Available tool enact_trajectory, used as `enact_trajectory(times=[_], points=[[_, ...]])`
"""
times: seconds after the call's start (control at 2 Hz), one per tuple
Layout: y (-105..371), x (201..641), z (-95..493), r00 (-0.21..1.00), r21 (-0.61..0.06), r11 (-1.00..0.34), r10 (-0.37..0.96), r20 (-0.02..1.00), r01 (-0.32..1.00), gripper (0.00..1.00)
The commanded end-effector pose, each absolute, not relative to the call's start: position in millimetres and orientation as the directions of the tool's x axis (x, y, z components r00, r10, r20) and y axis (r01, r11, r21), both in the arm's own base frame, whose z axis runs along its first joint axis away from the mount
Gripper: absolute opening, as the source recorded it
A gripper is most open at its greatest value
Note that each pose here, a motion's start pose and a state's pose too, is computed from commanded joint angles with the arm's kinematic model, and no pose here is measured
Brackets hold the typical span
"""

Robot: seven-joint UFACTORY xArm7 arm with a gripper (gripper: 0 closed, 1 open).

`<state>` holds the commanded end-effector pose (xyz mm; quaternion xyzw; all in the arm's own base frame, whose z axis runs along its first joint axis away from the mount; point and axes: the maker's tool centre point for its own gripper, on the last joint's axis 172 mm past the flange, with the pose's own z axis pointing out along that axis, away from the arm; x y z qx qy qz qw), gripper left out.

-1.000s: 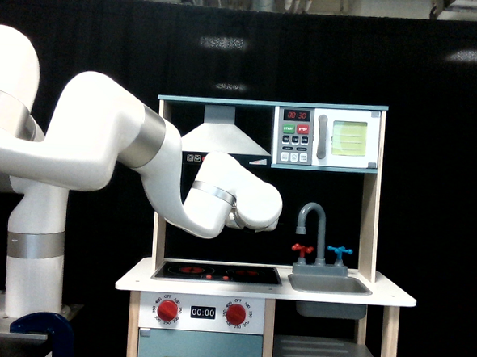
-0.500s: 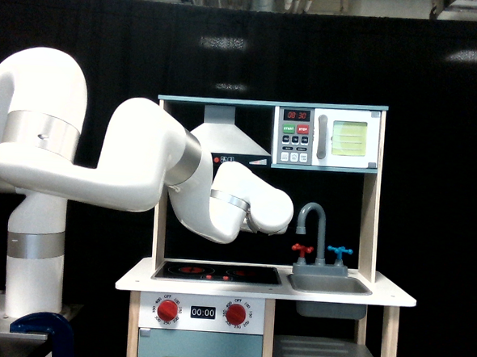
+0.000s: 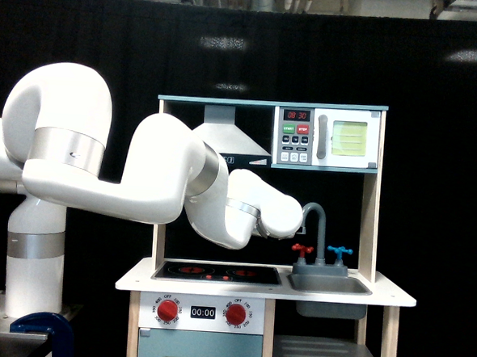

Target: Turn on the faucet

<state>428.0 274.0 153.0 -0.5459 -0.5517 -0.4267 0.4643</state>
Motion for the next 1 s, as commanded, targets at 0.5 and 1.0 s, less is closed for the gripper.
enact_trajectory(times=[0.5, 1.0], points=[[264, 455, 148, 0.027, -0.036, 0.04, 0.206, 0.978, 0.999, 1.0], [264, 465, 150, 0.027, -0.036, 0.04, 0.206, 0.978, 0.999, 1.0]])
